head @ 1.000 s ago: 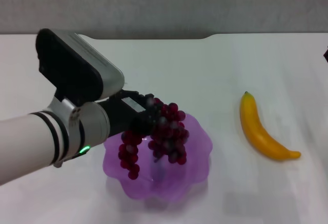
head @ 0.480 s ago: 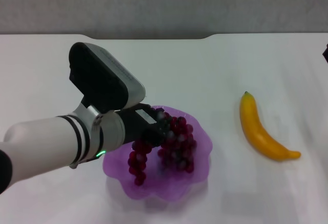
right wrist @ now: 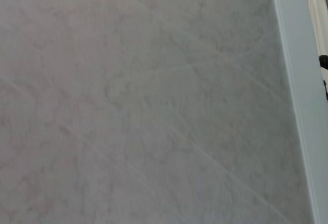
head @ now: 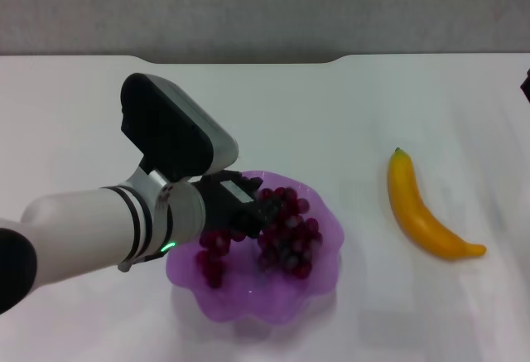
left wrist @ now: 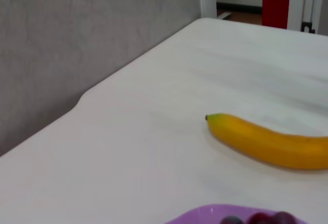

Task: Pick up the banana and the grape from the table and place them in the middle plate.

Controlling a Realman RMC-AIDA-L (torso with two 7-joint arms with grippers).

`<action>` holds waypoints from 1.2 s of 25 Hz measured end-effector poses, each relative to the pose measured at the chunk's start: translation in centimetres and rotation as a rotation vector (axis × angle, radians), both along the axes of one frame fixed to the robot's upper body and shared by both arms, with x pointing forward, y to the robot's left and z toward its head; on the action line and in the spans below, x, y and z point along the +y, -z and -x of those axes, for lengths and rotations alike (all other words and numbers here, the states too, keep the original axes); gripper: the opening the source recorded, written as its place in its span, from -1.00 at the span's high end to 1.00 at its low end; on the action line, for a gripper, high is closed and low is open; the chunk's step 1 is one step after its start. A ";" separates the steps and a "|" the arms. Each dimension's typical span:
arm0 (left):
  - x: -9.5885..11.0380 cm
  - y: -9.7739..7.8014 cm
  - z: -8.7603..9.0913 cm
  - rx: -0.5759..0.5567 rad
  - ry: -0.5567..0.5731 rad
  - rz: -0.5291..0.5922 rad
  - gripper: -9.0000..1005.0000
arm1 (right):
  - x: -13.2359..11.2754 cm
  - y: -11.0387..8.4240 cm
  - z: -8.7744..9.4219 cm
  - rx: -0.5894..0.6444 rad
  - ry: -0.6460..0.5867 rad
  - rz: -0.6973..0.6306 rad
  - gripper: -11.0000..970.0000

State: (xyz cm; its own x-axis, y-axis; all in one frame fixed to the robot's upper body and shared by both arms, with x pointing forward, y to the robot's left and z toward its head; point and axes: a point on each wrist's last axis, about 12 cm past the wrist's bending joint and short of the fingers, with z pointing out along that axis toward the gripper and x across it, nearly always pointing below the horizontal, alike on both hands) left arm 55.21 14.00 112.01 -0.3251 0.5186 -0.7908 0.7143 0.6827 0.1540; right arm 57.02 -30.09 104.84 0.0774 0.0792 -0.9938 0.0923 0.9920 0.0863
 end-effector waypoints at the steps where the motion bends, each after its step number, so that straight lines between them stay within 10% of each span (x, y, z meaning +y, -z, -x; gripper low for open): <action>1: 0.1 0.2 -0.1 0.004 -0.003 -0.003 0.47 | 0.0 0.0 0.0 0.000 0.000 0.000 -0.84; 6: 0.3 0.6 -0.5 0.001 -0.021 -0.001 0.39 | 0.0 0.0 0.0 0.000 0.000 0.000 -0.84; 22: 2.8 -2.0 -1.8 -0.060 -0.176 0.185 -0.79 | 0.0 0.0 0.0 0.001 0.001 0.000 -0.84; 30: 4.7 -3.3 -3.1 -0.179 -0.272 0.255 -0.78 | 0.0 0.0 0.0 -0.001 -0.001 0.001 -0.84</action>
